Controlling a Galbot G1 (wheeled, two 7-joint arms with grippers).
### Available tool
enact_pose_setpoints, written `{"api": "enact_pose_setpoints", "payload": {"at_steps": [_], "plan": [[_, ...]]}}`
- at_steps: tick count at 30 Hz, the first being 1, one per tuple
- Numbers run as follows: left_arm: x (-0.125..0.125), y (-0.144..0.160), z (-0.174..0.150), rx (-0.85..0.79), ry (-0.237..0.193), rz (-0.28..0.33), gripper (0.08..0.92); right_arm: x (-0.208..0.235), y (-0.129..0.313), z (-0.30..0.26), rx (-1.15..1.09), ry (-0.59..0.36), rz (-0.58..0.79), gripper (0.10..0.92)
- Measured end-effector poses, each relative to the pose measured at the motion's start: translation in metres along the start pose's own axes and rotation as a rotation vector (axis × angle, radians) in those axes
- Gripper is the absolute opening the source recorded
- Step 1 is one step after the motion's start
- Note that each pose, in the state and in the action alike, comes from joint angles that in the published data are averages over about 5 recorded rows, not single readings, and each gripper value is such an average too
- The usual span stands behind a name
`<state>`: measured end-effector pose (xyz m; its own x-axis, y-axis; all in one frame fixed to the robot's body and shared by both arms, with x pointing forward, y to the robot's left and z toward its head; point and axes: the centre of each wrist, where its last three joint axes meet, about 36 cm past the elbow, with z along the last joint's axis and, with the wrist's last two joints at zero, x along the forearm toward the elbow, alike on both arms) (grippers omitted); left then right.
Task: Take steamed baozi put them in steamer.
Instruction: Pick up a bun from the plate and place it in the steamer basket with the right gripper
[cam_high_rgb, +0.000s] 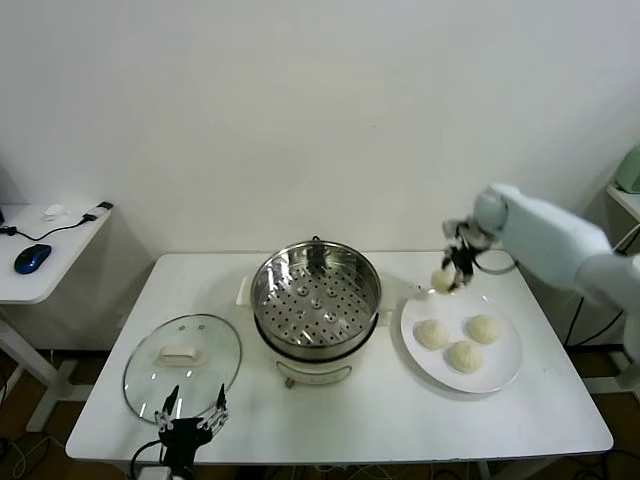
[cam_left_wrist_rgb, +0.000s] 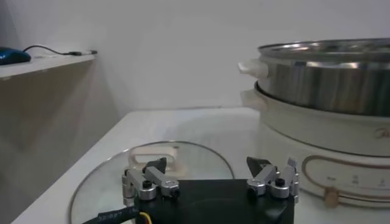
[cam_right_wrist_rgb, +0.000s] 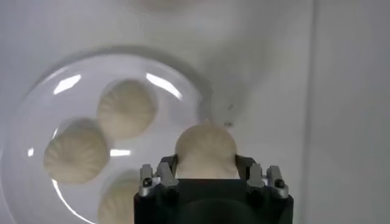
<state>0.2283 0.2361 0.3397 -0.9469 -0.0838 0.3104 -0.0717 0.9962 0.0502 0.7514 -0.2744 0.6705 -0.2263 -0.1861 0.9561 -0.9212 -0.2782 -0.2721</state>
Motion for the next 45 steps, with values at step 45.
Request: {"api": "enact_pose_setpoints", "payload": {"at_steps": [45], "plan": [[-0.007, 0.0, 0.005, -0.003, 0.0, -0.007, 0.823, -0.109, -0.037, -0.21, 1.126, -0.12, -0.063, 0.811]]}}
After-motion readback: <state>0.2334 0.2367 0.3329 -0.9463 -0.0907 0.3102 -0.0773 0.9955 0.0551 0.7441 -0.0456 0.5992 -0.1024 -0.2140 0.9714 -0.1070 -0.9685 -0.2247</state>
